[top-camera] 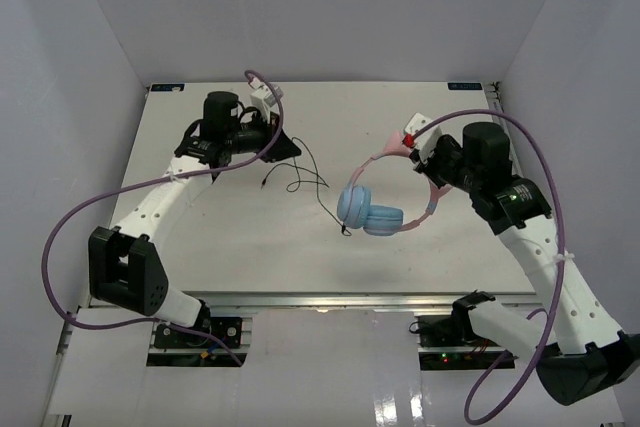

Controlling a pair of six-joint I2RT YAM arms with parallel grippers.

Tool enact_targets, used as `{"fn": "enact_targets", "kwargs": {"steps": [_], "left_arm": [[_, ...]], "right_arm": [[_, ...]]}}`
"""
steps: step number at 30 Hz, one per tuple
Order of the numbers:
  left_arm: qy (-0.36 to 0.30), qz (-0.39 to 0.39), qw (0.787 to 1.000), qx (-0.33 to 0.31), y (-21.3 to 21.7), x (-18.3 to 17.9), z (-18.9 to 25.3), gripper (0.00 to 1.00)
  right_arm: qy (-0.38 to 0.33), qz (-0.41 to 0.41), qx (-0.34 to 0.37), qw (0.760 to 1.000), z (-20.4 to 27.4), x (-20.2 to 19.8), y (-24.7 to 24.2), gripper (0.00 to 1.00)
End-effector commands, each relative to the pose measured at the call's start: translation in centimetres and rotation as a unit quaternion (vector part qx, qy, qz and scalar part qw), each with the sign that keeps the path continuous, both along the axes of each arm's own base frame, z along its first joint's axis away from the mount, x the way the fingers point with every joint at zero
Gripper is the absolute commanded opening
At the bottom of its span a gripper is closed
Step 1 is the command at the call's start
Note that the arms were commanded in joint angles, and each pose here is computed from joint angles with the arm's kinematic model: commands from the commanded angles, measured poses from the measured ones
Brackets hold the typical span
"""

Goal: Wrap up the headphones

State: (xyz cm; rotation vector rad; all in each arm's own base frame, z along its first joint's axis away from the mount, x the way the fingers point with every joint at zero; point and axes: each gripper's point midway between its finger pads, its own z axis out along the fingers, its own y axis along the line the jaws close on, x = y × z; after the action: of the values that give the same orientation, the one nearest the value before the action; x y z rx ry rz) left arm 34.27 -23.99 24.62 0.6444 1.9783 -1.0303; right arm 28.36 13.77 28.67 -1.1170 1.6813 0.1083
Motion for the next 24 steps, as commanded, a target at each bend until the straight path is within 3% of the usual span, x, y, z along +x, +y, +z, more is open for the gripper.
{"fn": "enact_targets", "kwargs": {"steps": [1, 4, 11, 15, 18, 24], "left_arm": [[0.058, -0.028, 0.997, -0.032, -1.3, -2.7, 4.7, 0.00], [0.075, -0.017, 0.997, -0.033, -1.2, -3.0, 5.8, 0.00], [0.111, 0.045, 0.992, 0.030, -0.2, 0.2, 4.1, 0.00], [0.118, 0.031, 0.993, 0.000, -1.6, 0.8, 6.5, 0.00], [0.109, 0.010, 0.994, -0.031, -2.8, 0.4, 9.2, 0.00], [0.154, -0.066, 0.984, -0.066, -4.0, -4.4, 9.2, 0.00]], "right_arm": [[-0.079, -0.162, 0.000, 0.984, 0.7, 4.2, -2.7, 0.08], [-0.094, -0.186, 0.006, 0.978, 0.2, 4.9, -2.2, 0.08], [-0.066, -0.107, 0.032, 0.992, -0.2, 3.3, 3.5, 0.08], [-0.064, -0.173, 0.002, 0.983, -2.5, 5.2, 2.9, 0.08], [-0.058, -0.223, 0.020, 0.973, -3.4, 6.5, 2.7, 0.08], [-0.107, -0.302, 0.065, 0.945, -1.2, 8.7, 1.8, 0.08]]}}
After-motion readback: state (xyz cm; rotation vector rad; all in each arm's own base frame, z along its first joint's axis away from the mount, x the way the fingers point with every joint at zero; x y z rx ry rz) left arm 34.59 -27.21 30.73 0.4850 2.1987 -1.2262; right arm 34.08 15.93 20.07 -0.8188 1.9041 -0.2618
